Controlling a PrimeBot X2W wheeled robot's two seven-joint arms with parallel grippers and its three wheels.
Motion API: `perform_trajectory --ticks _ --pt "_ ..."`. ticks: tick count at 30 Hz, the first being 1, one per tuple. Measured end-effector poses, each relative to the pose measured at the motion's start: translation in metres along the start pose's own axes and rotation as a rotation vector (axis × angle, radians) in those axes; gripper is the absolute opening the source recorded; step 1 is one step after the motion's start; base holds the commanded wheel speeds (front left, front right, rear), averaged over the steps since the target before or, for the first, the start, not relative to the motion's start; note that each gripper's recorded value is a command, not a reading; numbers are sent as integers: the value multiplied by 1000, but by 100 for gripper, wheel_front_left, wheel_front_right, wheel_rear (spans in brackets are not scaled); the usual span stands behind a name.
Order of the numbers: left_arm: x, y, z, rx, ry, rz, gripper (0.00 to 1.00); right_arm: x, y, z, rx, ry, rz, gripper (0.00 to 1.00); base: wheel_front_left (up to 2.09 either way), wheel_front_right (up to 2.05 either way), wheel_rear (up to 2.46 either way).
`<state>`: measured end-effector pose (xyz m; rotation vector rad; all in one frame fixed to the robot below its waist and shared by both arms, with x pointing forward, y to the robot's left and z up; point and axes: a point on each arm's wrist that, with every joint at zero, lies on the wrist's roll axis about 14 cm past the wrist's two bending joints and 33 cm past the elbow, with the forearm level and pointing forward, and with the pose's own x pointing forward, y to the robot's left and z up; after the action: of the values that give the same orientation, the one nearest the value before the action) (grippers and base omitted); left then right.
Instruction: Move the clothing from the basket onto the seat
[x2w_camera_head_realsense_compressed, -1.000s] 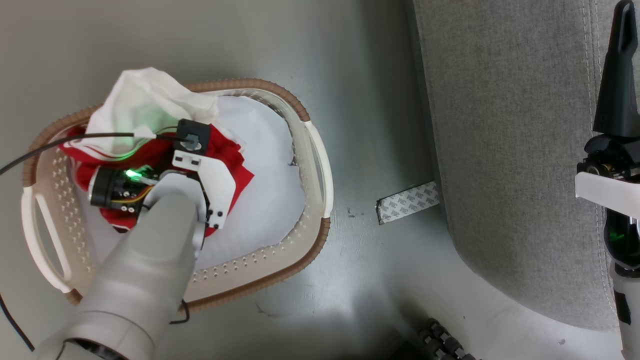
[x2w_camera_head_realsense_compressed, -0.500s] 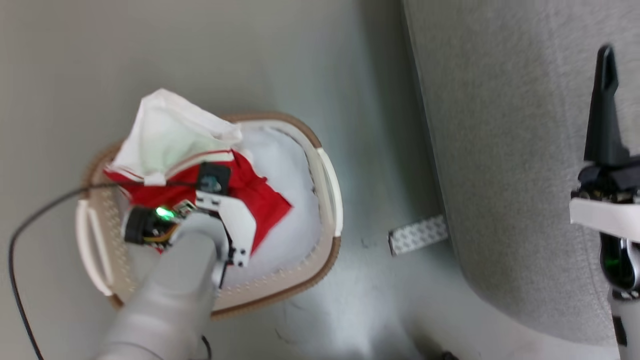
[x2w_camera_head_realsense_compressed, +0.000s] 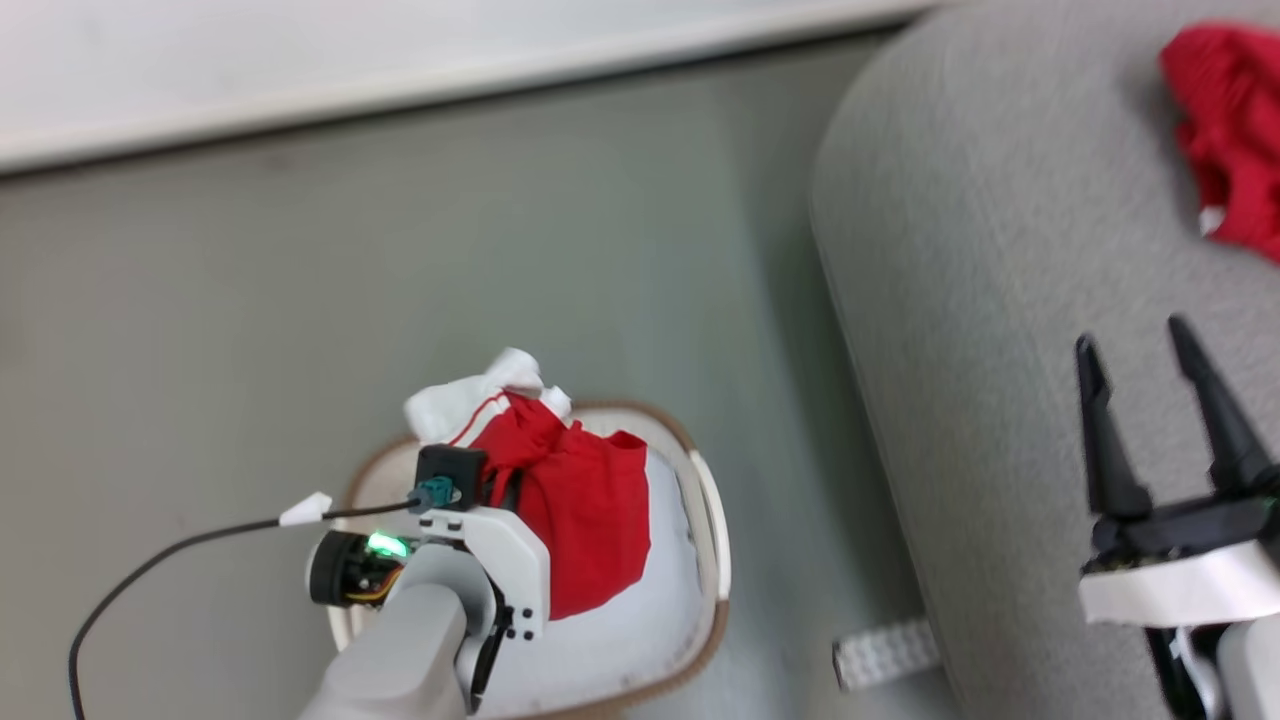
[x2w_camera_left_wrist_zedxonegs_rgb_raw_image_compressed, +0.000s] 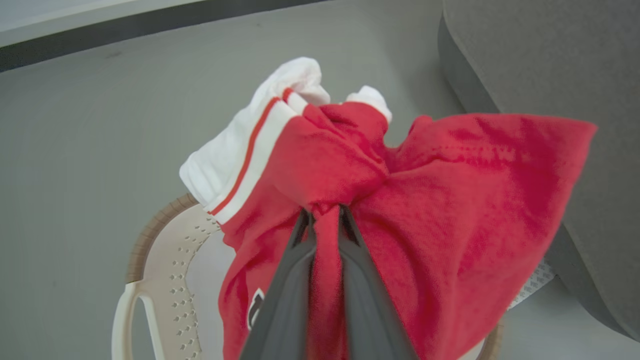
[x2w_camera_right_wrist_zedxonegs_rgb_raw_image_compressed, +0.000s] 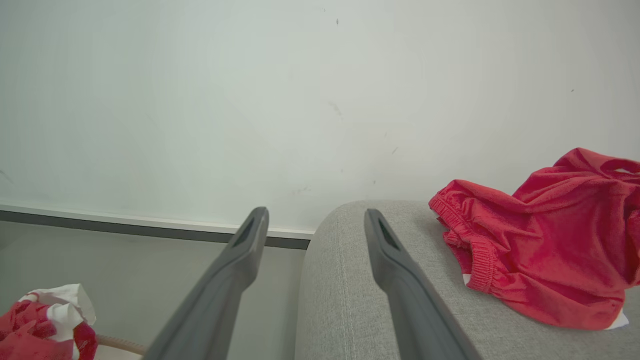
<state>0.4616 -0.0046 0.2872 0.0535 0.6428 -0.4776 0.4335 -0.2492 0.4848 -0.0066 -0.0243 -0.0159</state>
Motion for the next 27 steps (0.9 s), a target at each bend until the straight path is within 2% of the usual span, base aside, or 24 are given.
perform_trajectory --ticks 11,27 --pt "-71 -8 116 -27 -343 30 0 -43 33 40 37 -91 73 100 0 0 0" --pt "-184 -16 233 11 -737 39 0 -80 86 65 82 -167 206 100 0 0 0"
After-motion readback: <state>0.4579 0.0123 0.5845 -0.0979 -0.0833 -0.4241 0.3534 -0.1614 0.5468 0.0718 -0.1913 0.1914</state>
